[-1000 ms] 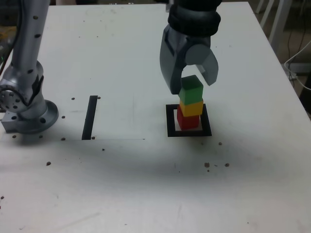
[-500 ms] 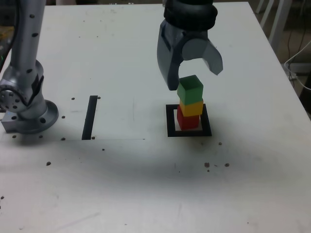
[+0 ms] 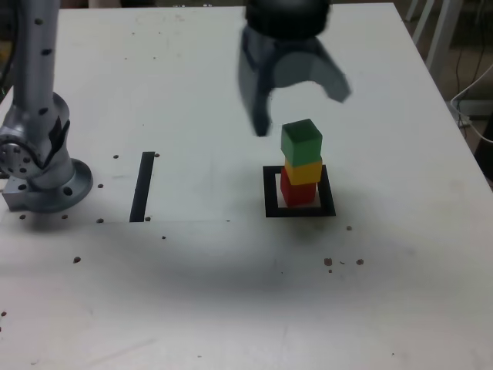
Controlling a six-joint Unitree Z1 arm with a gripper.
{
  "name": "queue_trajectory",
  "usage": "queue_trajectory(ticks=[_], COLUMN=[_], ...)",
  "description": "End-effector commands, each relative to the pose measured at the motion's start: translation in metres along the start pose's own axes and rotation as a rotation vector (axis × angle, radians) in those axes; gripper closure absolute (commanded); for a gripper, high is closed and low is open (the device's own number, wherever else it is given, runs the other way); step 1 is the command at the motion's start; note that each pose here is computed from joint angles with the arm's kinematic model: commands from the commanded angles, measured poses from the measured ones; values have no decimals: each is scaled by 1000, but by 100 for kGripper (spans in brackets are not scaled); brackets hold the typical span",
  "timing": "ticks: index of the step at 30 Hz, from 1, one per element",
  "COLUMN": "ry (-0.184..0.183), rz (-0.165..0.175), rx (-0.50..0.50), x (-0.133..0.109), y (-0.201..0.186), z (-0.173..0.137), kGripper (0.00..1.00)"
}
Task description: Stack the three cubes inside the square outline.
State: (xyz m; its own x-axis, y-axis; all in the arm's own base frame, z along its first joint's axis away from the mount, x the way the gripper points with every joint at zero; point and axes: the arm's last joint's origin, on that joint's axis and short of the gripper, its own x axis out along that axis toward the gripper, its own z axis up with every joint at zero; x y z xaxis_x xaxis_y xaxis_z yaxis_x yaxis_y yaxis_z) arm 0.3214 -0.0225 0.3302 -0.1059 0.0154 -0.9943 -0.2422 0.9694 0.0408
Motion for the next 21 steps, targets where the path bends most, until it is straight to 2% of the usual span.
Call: queue_trajectory(ticks=[1,7,9,12,17,21], ry=[-31,-66,-62,-11,122,161], rz=[-8,-23,-26,-23,-1,21], rx=[7,83,122,173,217,226], x=[-15,-36,-35,-20,27,58], y=[7,23,29,38,49,53], z=[-20,-67,-81,-100,-120,-131], kGripper=[1,1,1,1,1,1])
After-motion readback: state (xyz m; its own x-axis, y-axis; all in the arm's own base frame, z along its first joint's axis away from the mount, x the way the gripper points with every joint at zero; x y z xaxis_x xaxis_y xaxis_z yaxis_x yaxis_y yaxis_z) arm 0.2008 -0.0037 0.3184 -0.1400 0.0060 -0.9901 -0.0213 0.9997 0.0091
